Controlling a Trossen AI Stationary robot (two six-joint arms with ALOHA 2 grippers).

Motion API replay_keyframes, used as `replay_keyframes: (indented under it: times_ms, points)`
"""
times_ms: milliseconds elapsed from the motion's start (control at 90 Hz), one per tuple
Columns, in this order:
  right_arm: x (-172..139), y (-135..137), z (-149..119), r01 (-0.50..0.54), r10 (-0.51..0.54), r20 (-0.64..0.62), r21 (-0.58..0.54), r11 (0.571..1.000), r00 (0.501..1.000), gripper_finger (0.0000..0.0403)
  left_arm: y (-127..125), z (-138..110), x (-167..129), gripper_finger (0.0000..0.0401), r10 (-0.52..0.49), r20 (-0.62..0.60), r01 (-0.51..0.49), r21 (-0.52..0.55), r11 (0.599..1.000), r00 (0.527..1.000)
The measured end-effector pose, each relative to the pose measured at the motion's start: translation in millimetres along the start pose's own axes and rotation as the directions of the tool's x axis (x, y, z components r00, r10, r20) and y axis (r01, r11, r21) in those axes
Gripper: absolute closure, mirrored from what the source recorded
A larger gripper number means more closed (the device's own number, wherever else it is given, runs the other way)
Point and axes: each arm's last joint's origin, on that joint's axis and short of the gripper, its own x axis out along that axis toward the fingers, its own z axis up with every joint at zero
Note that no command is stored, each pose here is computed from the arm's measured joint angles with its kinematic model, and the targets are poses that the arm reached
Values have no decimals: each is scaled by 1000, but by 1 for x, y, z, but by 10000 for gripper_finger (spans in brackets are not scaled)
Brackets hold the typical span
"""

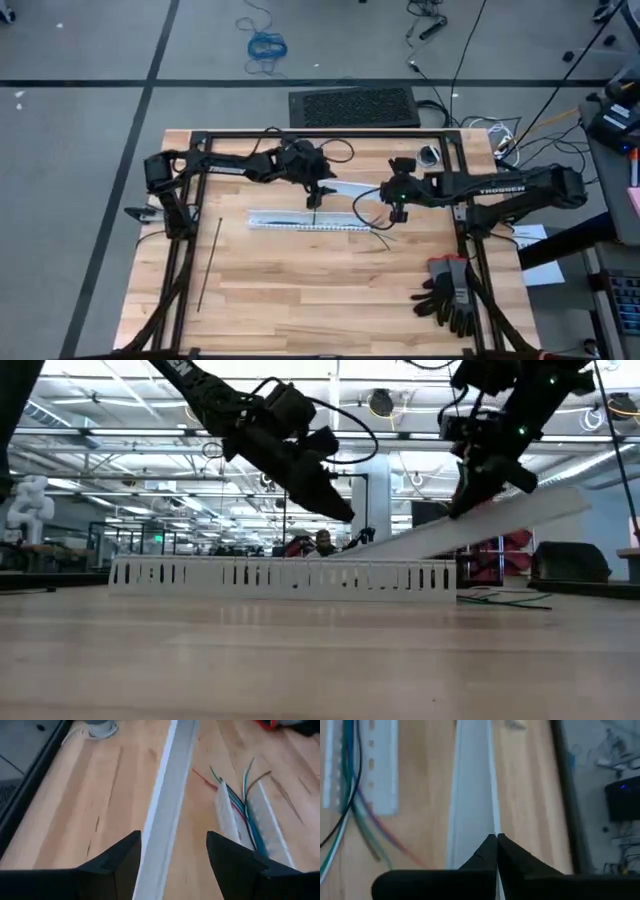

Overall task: Ziptie cables
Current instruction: Close the cable duct

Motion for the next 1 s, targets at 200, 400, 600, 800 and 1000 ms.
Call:
replay_keyframes:
  times_ms: [200,400,600,800,1000]
  points:
    - [-19,-5,20,11,-9,70,-31,999,997,402,2,-5,8,180,28,-16,-28,2,1000,999]
    - [-28,-2,27,-1,7,99,-60,998,995,402,10,-7,15,180,96,25,-96,38,995,995]
    - [-16,-3,18,-69,68,33,32,997,997,403,12,-8,14,179,119,6,-119,49,992,993]
    - [30,4,-17,-175,231,-126,347,921,965,367,10,-5,10,180,220,-28,-218,58,974,975]
    - [50,24,-25,-266,366,-104,513,816,925,294,10,-4,9,180,247,-27,-245,64,967,969]
